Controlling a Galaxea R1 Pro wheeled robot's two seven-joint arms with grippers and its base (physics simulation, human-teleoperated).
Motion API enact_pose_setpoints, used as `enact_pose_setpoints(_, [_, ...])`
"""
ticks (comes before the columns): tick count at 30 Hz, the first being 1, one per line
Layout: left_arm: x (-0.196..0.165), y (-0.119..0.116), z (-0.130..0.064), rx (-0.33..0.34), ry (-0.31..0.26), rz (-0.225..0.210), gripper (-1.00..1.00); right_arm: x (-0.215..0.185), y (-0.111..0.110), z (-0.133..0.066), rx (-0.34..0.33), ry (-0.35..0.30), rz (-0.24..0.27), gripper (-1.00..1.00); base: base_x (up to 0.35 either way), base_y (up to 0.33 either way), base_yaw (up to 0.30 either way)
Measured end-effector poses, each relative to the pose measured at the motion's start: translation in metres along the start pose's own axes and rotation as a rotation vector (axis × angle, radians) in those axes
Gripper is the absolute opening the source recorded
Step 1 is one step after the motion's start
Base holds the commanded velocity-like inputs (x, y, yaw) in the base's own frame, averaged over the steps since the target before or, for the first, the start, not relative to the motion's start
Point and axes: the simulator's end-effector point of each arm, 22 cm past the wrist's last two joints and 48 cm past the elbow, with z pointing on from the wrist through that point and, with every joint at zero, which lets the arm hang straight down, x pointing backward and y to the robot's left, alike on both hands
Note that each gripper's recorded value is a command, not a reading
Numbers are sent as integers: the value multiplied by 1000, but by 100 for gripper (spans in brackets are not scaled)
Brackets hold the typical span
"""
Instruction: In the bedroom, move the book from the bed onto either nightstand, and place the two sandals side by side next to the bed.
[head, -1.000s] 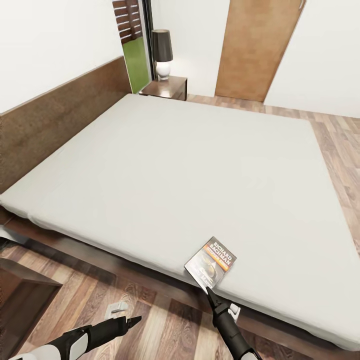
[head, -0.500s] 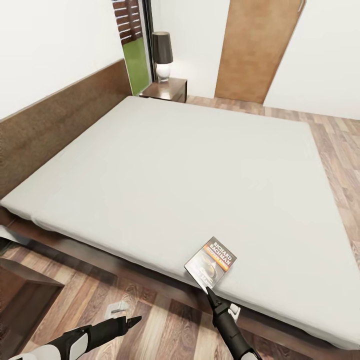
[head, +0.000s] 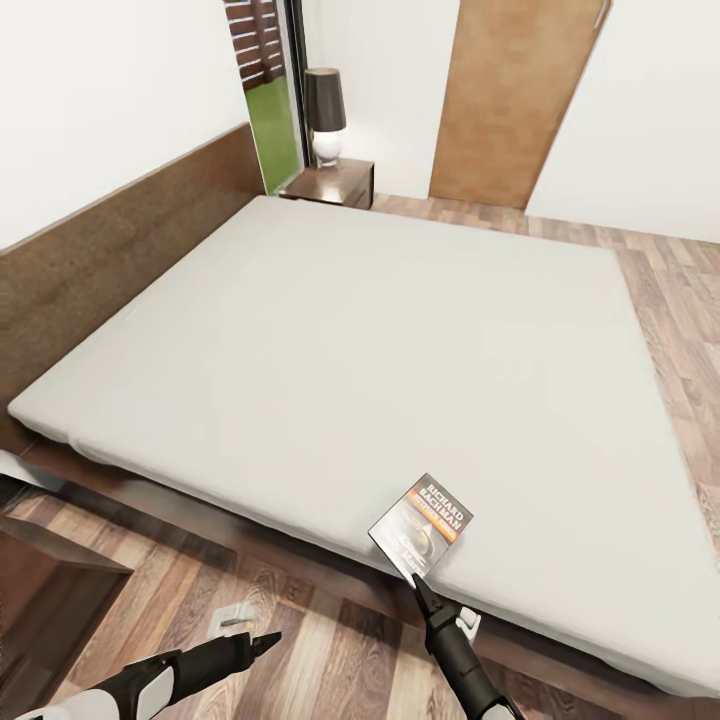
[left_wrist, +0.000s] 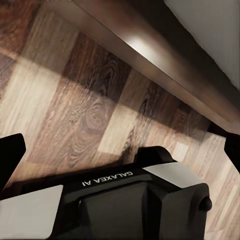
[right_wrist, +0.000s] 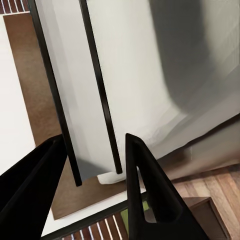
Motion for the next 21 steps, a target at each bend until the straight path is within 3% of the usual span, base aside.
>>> enact_pose_setpoints(6, [-1,-5,-8,-1,0,0,100,4,8,-3,2,9,-5,-100,0,0,0])
enact_pose_setpoints(15, [-1,-13,-19,1,1,-1,100,66,23,-5,-4,222,-78,-100,0,0,0])
enact_pose_setpoints(21, [-1,-18,-26,0,1,-1,100,66,35,-13,-28,240,-97,-100,0,0,0])
